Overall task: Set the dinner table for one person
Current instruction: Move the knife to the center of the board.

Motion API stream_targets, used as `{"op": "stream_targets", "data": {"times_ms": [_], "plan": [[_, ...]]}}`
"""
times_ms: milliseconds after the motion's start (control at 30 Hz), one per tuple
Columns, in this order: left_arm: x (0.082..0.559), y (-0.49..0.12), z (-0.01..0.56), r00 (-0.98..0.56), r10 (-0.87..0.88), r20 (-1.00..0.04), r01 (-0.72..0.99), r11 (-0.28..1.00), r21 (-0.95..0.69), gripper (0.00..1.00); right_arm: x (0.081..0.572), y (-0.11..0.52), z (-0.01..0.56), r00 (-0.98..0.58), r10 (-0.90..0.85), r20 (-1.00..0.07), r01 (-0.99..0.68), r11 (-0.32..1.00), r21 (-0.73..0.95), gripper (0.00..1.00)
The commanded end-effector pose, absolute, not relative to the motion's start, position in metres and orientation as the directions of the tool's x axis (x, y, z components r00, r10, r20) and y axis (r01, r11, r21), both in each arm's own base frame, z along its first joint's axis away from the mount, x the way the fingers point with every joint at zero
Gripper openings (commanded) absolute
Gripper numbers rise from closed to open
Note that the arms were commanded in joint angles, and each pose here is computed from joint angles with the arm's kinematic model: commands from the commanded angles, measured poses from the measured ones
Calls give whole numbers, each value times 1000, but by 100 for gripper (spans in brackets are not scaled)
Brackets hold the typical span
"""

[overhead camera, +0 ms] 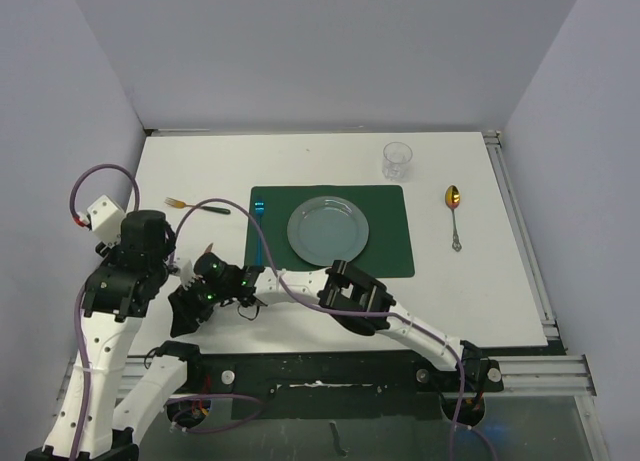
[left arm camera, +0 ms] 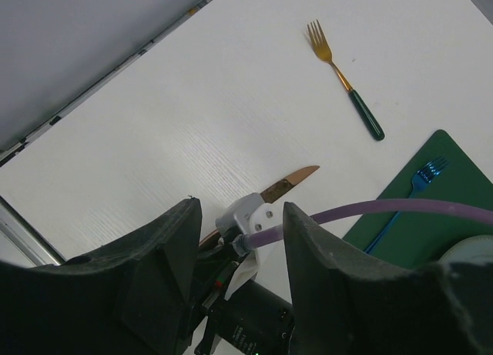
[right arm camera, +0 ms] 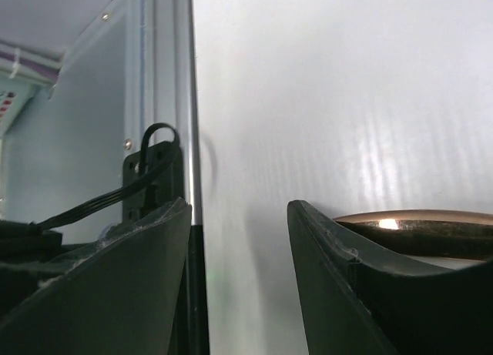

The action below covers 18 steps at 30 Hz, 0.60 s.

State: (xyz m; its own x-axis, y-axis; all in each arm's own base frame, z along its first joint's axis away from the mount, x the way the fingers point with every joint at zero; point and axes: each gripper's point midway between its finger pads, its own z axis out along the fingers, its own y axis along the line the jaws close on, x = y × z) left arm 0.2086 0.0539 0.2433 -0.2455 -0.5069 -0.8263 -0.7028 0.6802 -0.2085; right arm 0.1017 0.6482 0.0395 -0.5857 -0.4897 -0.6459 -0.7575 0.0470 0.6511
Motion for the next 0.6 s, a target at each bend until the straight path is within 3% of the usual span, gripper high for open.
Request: {"op": "stream_targets", "data": {"times_ms": [0,567], "plan": [[213,59,254,-196,-493,-848,-705,672,-228,46,141,629,0,-558,-522,-646,-826,269,496,55],[226,50,233,-264,-487,-833,-684,703,-194,46,201,607,-1,-571,-489,-659,-820,379,429,56]]}}
